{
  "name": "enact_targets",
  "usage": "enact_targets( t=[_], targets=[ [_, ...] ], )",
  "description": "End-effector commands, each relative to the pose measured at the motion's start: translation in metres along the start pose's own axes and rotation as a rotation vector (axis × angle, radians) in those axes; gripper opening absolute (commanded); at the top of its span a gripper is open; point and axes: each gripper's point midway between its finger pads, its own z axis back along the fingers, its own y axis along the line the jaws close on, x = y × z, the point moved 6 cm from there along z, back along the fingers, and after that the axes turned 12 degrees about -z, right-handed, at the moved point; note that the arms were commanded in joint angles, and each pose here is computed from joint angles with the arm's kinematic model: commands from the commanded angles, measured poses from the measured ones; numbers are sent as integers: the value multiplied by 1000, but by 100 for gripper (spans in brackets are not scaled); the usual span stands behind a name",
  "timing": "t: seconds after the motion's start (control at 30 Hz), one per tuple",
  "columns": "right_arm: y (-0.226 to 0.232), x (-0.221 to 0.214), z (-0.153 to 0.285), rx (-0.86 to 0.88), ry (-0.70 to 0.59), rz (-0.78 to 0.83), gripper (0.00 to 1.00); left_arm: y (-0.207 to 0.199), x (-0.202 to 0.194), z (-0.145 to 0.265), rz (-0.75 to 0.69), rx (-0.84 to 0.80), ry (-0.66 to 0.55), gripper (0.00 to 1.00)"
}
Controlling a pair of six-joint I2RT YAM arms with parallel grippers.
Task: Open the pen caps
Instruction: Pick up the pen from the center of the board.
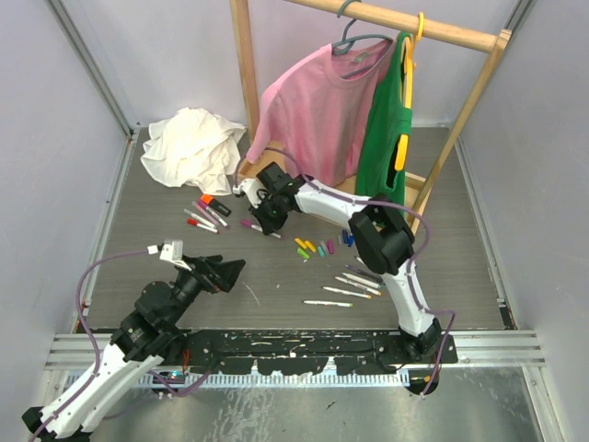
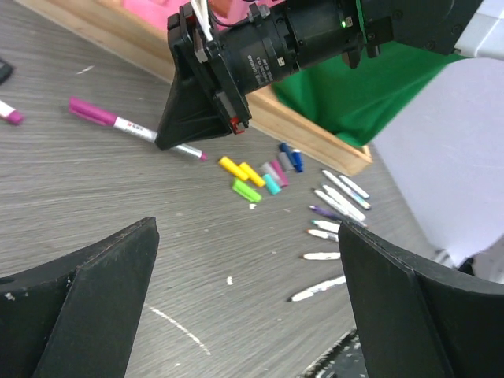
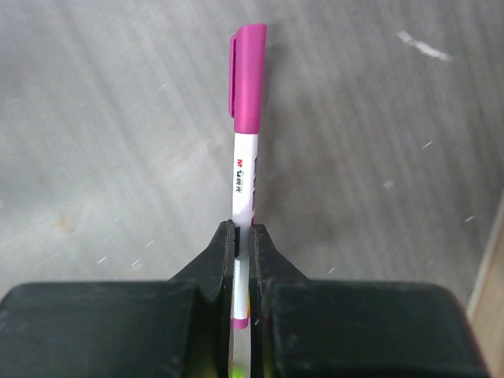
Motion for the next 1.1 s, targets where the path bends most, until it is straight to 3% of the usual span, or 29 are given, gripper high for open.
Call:
enact_targets(
  t=[0.0, 0.33, 0.63, 0.87, 1.07],
  targets=[
    [43, 27, 69, 150, -159, 39, 1, -29, 27, 3, 83, -171, -103, 97],
    [85, -22, 135, 331, -217, 108, 0, -52, 54, 11, 186, -311, -197, 97],
    [94, -58, 192, 368, -382, 157, 1, -64, 75, 12, 259, -415, -345, 97],
    [101, -65, 189, 467, -341, 137, 1, -70, 71, -10, 267, -405, -293, 96],
    [99, -59, 200, 420, -399, 135, 1, -70, 63, -23, 301, -383, -250, 93]
  ],
)
